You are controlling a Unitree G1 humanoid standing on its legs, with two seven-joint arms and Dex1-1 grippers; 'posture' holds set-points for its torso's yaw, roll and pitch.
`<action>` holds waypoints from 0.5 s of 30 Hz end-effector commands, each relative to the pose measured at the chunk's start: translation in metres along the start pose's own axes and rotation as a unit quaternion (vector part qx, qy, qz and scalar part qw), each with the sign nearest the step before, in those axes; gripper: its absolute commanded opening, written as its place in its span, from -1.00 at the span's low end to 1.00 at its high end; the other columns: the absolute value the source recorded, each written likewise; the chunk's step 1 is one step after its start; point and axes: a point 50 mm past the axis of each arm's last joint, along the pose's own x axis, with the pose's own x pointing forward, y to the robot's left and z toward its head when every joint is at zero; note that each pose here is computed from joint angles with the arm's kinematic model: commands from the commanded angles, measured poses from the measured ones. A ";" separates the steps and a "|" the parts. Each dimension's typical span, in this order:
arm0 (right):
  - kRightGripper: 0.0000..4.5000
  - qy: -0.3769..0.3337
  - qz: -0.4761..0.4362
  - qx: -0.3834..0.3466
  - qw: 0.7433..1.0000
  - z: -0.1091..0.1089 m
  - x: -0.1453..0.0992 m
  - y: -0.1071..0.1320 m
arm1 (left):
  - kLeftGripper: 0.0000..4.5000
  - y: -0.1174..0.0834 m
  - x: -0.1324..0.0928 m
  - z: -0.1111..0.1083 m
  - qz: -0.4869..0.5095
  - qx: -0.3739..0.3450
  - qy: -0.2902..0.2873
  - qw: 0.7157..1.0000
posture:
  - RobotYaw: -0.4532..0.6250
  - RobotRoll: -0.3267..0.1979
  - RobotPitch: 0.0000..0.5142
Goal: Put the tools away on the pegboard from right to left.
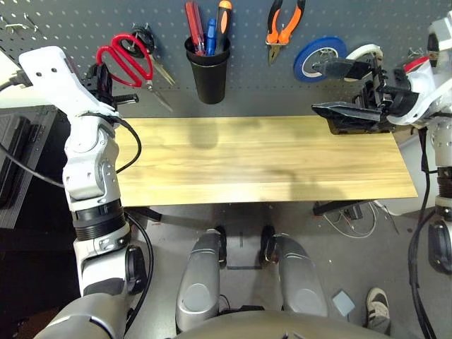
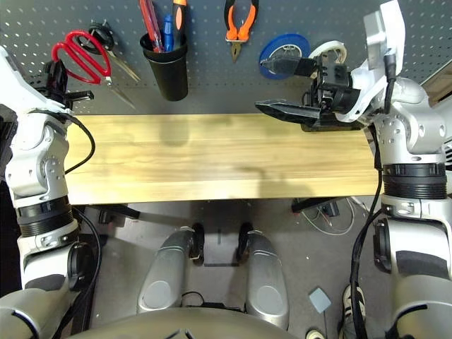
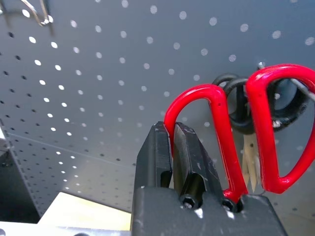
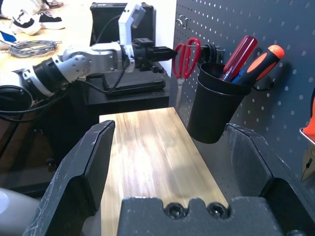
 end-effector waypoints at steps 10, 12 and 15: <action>1.00 0.013 -0.068 0.013 0.998 -0.017 -0.006 0.002 | 0.09 -0.018 0.001 -0.036 -0.029 0.016 0.064 0.997 | -0.20 0.25 -0.15; 1.00 0.026 -0.095 0.022 0.995 -0.028 -0.010 0.002 | 0.43 -0.018 -0.006 -0.044 -0.038 0.020 0.081 0.996 | -0.20 0.25 -0.12; 1.00 0.039 -0.136 0.034 0.989 -0.046 -0.016 0.002 | 0.90 -0.016 -0.019 -0.055 -0.050 0.037 0.100 0.993 | -0.19 0.25 -0.12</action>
